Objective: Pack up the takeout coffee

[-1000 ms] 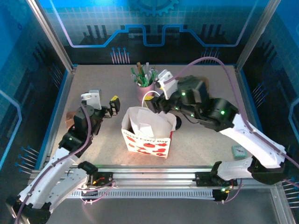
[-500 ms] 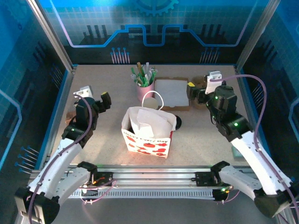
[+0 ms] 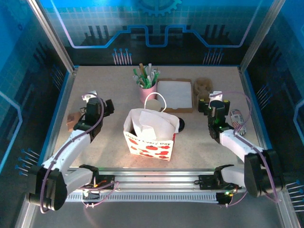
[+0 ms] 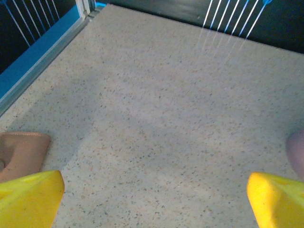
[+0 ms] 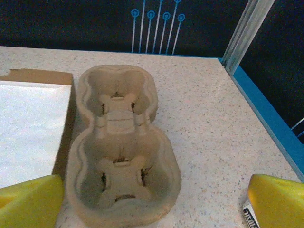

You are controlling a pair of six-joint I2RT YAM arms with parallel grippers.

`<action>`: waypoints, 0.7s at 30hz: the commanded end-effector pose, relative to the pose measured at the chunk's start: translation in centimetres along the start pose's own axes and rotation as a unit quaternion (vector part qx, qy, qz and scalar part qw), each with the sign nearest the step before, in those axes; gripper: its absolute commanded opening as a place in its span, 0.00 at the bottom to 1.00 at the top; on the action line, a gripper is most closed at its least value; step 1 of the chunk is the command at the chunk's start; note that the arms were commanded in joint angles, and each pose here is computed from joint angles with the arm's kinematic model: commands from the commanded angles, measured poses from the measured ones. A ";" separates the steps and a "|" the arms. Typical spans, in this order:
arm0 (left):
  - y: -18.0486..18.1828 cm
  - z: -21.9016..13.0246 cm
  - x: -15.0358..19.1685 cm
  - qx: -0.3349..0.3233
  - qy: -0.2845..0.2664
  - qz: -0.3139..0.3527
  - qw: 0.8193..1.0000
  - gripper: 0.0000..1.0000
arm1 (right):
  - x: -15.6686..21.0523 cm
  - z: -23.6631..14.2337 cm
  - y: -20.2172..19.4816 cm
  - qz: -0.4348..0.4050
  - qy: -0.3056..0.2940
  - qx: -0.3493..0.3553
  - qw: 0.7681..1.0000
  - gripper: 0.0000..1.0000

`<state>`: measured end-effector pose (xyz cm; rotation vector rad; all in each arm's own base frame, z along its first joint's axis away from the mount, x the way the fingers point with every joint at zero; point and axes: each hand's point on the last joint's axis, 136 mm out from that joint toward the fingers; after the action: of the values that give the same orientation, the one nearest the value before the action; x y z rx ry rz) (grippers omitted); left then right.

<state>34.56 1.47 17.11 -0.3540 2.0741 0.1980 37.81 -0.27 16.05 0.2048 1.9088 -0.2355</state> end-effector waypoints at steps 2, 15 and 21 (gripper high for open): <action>0.8 1.3 -0.2 -0.012 -0.013 -0.013 1.000 1.00 | -0.8 0.9 -1.8 0.012 -0.055 0.050 0.997 1.00; 2.3 4.3 1.4 -0.022 -0.005 -0.003 1.000 0.99 | -1.6 1.7 -1.4 0.019 -0.063 0.014 0.998 1.00; 1.5 5.3 1.5 -0.005 -0.017 -0.006 1.000 0.99 | -0.7 1.5 -1.3 0.025 -0.038 -0.003 0.999 1.00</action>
<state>36.77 4.21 12.98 -0.3877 2.0794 0.2302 38.86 -1.57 14.98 0.2140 1.8496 -0.2257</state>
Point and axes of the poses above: each hand's point on the last joint's axis, 136 mm out from that joint toward the fingers, its own z axis out along the fingers, its own y axis along the line the jaws close on, x = y × z, and after that the axes turned 6 degrees about z, right-handed
